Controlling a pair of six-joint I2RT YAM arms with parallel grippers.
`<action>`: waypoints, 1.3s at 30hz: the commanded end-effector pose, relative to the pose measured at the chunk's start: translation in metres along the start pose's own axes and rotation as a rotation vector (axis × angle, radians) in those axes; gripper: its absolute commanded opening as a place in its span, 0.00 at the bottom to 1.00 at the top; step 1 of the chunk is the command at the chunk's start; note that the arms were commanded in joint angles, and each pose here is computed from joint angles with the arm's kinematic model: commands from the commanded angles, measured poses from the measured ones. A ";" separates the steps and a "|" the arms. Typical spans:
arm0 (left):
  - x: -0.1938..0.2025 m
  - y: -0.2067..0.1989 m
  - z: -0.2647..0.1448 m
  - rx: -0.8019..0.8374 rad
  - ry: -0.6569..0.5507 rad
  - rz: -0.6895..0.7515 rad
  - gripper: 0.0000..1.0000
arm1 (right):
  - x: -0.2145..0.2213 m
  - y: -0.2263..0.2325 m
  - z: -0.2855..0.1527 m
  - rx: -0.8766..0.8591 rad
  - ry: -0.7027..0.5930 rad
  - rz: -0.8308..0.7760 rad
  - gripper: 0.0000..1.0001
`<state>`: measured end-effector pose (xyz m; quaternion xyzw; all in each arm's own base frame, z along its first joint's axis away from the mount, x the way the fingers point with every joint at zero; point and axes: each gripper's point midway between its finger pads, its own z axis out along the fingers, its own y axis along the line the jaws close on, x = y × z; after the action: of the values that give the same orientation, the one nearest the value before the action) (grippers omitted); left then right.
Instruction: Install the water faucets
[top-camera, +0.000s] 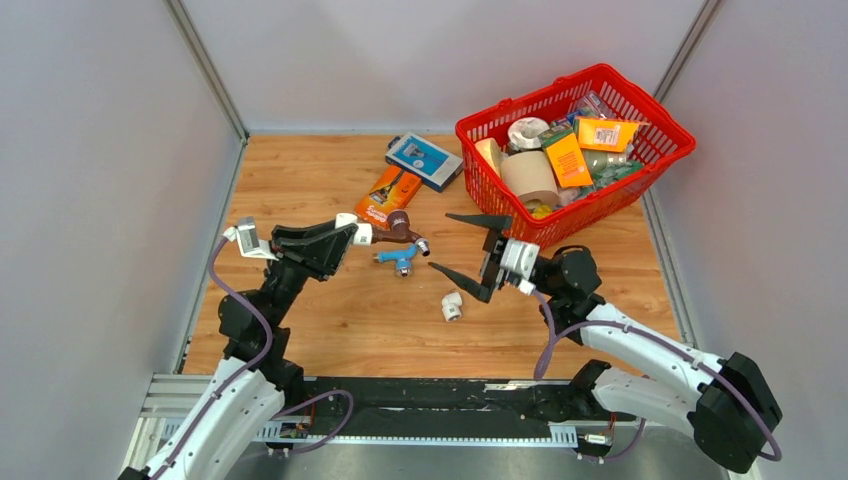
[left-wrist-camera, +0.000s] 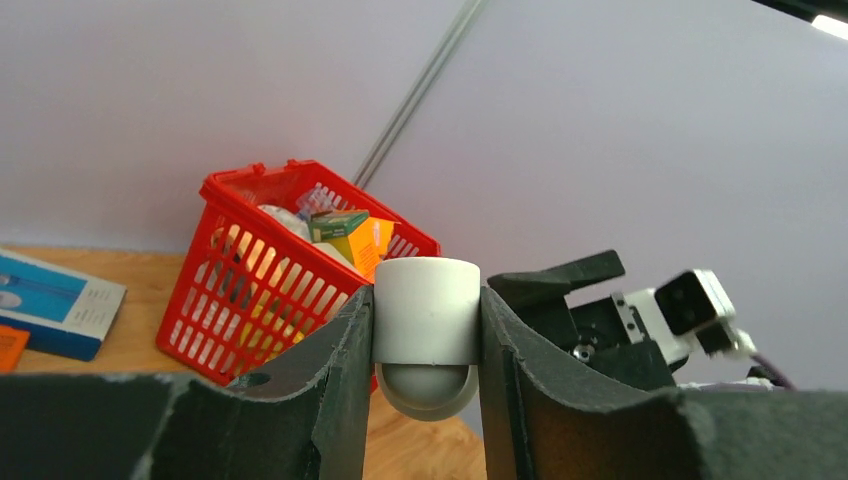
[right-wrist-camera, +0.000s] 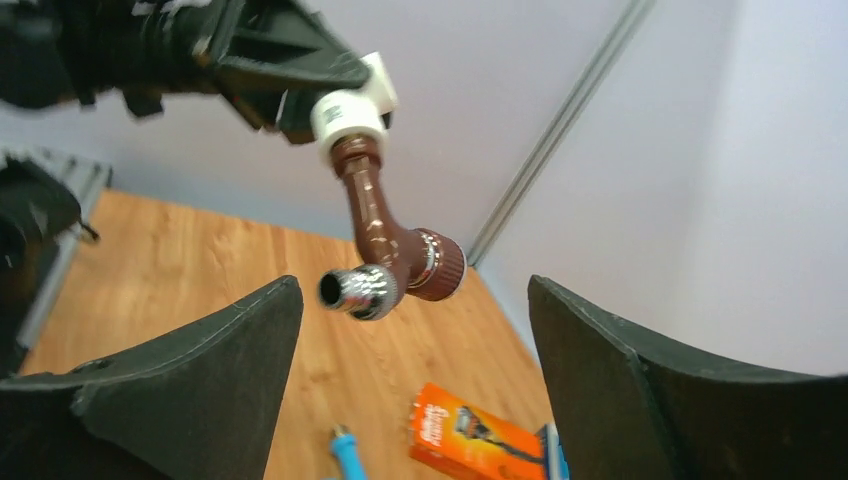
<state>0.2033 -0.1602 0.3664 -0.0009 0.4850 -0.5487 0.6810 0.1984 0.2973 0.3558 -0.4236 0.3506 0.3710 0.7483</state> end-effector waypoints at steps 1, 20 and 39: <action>-0.016 -0.022 0.008 0.038 -0.007 -0.061 0.00 | 0.003 0.024 -0.005 -0.180 -0.036 -0.474 0.90; -0.022 -0.068 0.012 0.249 0.028 -0.084 0.00 | -0.007 0.033 0.042 -0.199 -0.179 -0.294 0.85; -0.017 -0.059 0.009 0.375 -0.090 0.346 0.00 | -0.029 0.016 0.070 -0.105 -0.213 0.761 0.04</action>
<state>0.1724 -0.1774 0.4129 0.1098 0.3890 -0.5877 0.7009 0.1840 0.3685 0.3533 -0.3887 0.3638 0.5644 0.6309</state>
